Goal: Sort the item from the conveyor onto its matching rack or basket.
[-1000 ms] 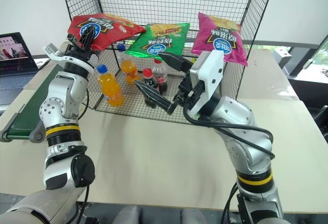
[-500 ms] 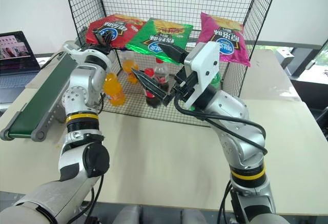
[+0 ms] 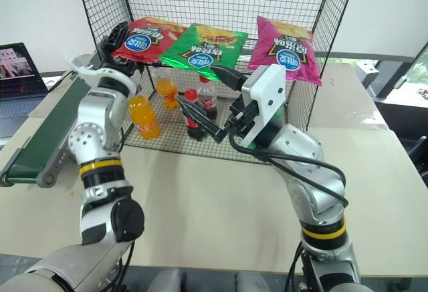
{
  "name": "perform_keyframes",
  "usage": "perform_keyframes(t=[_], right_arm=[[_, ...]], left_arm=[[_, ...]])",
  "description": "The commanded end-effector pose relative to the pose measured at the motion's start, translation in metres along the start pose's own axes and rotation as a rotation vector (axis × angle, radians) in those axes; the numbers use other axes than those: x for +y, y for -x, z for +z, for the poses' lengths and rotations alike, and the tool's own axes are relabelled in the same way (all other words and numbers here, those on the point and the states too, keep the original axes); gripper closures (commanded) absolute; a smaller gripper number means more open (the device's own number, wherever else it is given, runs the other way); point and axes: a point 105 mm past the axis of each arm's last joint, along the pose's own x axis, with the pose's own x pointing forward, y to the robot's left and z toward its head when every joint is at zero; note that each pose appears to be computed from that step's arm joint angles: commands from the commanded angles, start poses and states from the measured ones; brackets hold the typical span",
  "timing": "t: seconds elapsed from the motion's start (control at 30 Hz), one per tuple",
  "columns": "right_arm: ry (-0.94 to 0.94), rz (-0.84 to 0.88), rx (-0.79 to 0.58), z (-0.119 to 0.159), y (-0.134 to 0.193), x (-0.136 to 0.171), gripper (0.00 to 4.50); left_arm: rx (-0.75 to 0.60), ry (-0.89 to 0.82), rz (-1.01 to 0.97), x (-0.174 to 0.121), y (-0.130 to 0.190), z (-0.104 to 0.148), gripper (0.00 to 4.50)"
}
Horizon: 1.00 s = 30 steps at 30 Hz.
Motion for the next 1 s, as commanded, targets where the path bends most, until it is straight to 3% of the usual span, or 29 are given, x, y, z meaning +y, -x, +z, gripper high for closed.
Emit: perform_keyframes(t=[0.03,0.17,0.23,0.47,0.53,0.7,1.0], right_arm=[[0.02,0.006,-0.03,0.004,0.005,0.005,0.0],[0.006,-0.018,0.006,-0.009,0.015,0.006,0.0],[-0.018,-0.068,0.049,-0.02,0.026,0.006,0.0],[-0.042,-0.335,0.329,-0.088,0.082,0.0,0.0],[-0.05,-0.399,0.405,-0.105,0.099,0.001,0.0],[-0.066,-0.529,0.499,-0.128,0.125,0.003,0.0],[-0.032,-0.598,0.538,-0.131,0.132,0.002,0.0]], left_arm=[[0.024,-0.075,-0.013,-0.016,0.027,0.009,0.05],[0.102,-0.223,-0.017,-0.015,0.054,0.008,0.05],[0.221,-0.454,0.008,-0.005,0.078,0.003,0.05],[0.571,-1.241,0.216,0.087,0.135,-0.009,0.05],[0.616,-1.361,0.201,0.106,0.144,-0.015,0.05],[0.602,-1.431,0.166,0.134,0.148,-0.024,0.05],[0.61,-1.377,0.109,0.142,0.138,-0.029,0.05]])
